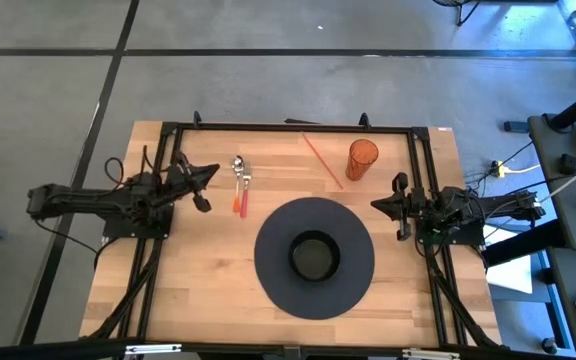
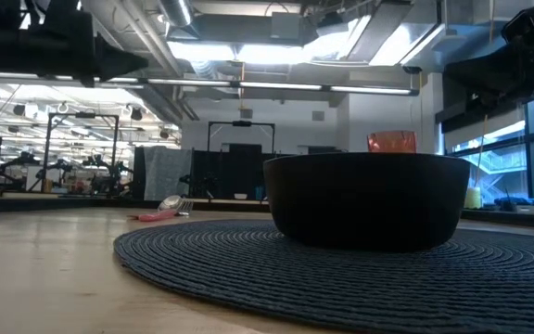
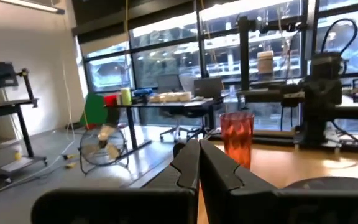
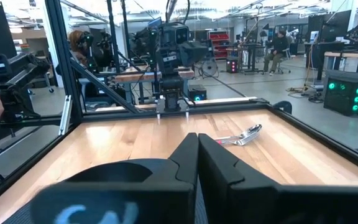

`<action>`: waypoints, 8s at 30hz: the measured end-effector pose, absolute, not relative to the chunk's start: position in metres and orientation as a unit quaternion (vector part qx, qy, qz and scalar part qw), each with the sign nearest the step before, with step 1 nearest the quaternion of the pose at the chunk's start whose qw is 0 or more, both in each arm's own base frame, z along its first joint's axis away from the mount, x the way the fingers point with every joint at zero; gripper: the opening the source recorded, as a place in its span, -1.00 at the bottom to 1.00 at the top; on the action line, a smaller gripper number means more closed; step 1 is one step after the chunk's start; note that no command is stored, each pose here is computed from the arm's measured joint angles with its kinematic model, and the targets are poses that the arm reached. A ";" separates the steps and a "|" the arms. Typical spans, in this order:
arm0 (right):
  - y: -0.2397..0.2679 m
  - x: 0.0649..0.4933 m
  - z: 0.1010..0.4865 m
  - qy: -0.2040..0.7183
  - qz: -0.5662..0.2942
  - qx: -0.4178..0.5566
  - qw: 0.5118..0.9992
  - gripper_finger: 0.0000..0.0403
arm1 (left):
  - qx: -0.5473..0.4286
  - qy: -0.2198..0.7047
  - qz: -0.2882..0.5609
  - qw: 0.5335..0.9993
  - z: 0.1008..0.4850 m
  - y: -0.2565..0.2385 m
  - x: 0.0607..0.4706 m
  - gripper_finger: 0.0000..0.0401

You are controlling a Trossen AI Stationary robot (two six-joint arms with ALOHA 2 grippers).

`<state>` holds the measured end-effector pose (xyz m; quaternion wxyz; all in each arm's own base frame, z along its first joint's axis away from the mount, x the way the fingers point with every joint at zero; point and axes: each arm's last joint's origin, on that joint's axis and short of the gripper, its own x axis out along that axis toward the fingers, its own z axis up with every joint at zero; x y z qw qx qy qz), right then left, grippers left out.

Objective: Pick & Place Utensil
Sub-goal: Put the red cup on the blue mat to the top right of the black bowl

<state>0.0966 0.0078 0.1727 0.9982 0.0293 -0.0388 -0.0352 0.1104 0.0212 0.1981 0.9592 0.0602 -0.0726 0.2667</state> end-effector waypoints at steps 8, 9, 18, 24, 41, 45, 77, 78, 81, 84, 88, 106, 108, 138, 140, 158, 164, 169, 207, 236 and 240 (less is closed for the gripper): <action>0.008 0.097 0.173 -0.039 -0.035 0.029 0.998 -0.94 | 0.055 -0.042 0.292 0.954 0.192 0.023 0.109 -0.99; 0.008 0.097 0.173 -0.039 -0.035 0.029 0.998 -0.94 | 0.053 -0.037 0.296 0.953 0.191 0.023 0.109 -0.99; 0.008 0.097 0.173 -0.039 -0.035 0.030 0.998 -0.94 | 0.040 0.021 0.362 0.931 0.179 0.026 0.107 -0.99; 0.008 0.097 0.173 -0.039 -0.035 0.033 0.998 -0.94 | 0.034 0.026 0.344 0.938 0.177 0.025 0.107 -0.98; 0.008 0.097 0.173 -0.039 -0.036 0.030 0.998 -0.94 | 0.033 0.021 0.344 0.938 0.178 0.025 0.107 -0.96; 0.008 0.097 0.173 -0.039 -0.036 0.030 0.998 -0.94 | 0.033 0.021 0.344 0.938 0.178 0.025 0.107 -0.96; 0.008 0.096 0.176 -0.053 -0.036 0.032 0.997 -0.94 | 0.033 0.021 0.343 0.938 0.178 0.025 0.107 -0.98; 0.008 0.096 0.175 -0.053 -0.036 0.033 0.997 -0.94 | 0.033 0.021 0.343 0.939 0.178 0.025 0.108 -0.98; 0.008 0.096 0.175 -0.053 -0.036 0.033 0.997 -0.94 | 0.034 0.024 0.329 0.943 0.178 0.025 0.108 -0.98; 0.008 0.096 0.175 -0.049 -0.036 0.033 0.998 -0.94 | 0.034 0.023 0.322 0.946 0.178 0.024 0.108 -0.98; 0.008 0.096 0.174 -0.047 -0.035 0.032 0.998 -0.94 | 0.033 0.020 0.323 0.946 0.178 0.024 0.108 -0.98; 0.008 0.096 0.174 -0.047 -0.036 0.031 0.998 -0.94 | 0.033 0.020 0.324 0.945 0.178 0.024 0.108 -0.98; 0.008 0.096 0.174 -0.046 -0.036 0.031 0.998 -0.94 | 0.033 0.020 0.324 0.945 0.178 0.024 0.108 -0.98; 0.008 0.096 0.173 -0.042 -0.036 0.027 0.998 -0.94 | 0.033 0.020 0.324 0.945 0.178 0.024 0.108 -0.96; 0.008 0.097 0.173 -0.042 -0.036 0.027 0.998 -0.94 | 0.033 0.020 0.324 0.945 0.178 0.024 0.108 -0.96; 0.007 0.096 0.173 -0.041 -0.048 0.030 0.998 -0.94 | 0.034 0.021 0.324 0.945 0.178 0.024 0.108 -0.97; 0.007 0.096 0.177 -0.058 -0.048 0.034 0.997 -0.94 | 0.034 0.021 0.324 0.945 0.178 0.024 0.108 -0.97; 0.007 0.094 0.187 -0.115 -0.042 0.044 0.991 -0.94 | 0.034 0.022 0.324 0.945 0.178 0.024 0.108 -0.96; -0.001 0.187 0.379 0.323 -0.228 -0.052 0.917 -0.65 | 0.037 0.035 0.323 0.945 0.175 0.024 0.108 -0.98; -0.054 0.208 0.339 0.458 -0.247 0.008 0.854 0.23 | 0.036 0.035 0.323 0.945 0.175 0.024 0.108 -0.96; -0.077 0.202 0.338 0.444 -0.280 0.103 0.845 0.21 | 0.037 0.035 0.323 0.945 0.175 0.024 0.108 -0.98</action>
